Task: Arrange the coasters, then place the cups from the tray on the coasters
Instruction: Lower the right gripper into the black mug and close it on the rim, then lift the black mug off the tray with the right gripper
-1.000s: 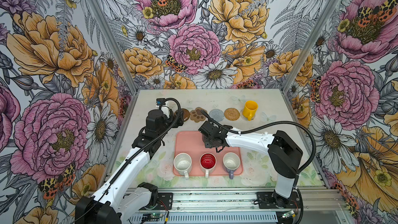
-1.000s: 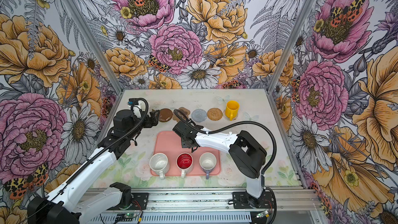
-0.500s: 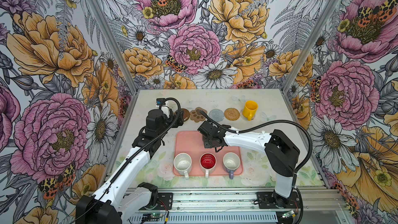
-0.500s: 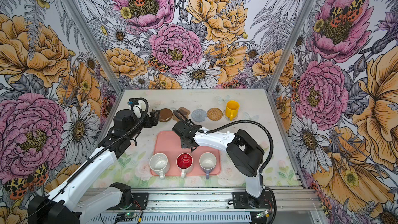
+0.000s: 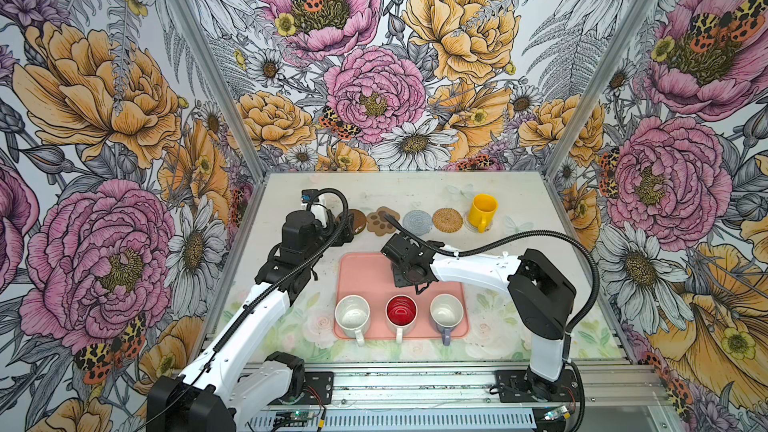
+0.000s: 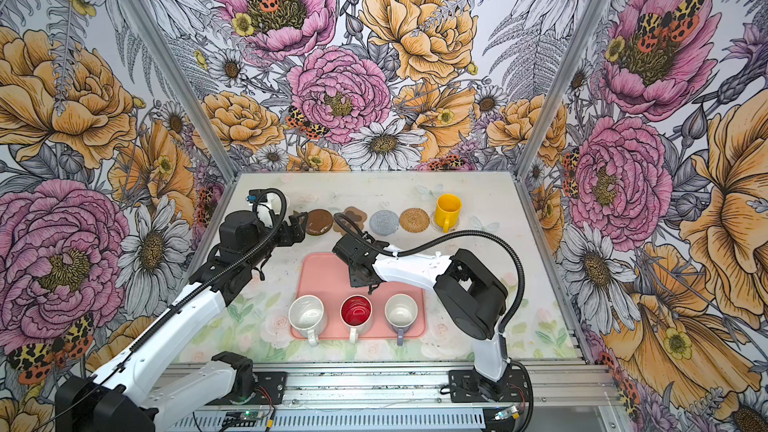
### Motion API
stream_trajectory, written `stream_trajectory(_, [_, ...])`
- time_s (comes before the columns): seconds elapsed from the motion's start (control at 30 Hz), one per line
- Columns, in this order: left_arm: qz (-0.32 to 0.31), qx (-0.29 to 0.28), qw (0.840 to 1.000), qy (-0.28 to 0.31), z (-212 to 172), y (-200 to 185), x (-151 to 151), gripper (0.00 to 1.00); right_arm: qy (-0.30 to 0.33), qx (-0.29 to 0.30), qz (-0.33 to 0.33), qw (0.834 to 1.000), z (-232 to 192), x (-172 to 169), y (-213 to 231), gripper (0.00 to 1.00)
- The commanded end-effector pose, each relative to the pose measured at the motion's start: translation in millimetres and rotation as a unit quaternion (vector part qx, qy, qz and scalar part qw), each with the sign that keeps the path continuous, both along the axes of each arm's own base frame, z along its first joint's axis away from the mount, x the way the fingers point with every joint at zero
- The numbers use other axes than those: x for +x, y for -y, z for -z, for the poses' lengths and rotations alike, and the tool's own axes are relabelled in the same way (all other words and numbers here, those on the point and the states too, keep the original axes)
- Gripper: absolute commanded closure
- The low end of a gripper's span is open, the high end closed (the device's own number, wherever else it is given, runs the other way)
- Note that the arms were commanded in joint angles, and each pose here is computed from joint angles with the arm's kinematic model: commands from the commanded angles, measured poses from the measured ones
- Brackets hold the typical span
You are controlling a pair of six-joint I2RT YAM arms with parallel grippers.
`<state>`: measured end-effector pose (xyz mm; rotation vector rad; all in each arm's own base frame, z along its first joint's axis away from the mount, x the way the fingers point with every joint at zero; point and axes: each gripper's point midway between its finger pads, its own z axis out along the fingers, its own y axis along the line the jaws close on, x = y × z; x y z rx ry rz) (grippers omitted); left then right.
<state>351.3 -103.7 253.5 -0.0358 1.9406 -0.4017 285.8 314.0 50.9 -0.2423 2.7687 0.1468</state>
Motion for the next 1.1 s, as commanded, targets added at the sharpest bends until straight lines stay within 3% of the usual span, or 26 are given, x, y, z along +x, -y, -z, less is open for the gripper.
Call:
stream_trajectory(0.0, [0.002,-0.008,1.0,0.007,-2.8,-0.4,0.4,0.08,0.024,0.016,-0.005,1.0,-16.5,12.9,-6.0,1.0])
stream_trajectory(0.23, [0.001,-0.009,1.0,0.008,-2.6,-0.7,0.3,0.08,0.068,0.013,-0.005,0.998,-43.3,20.8,1.5,1.0])
stream_trajectory(1.07, [-0.007,-0.003,1.0,0.005,-0.4,-5.4,-0.5,0.08,0.13,0.03,0.009,0.991,-101.3,48.1,37.8,1.0])
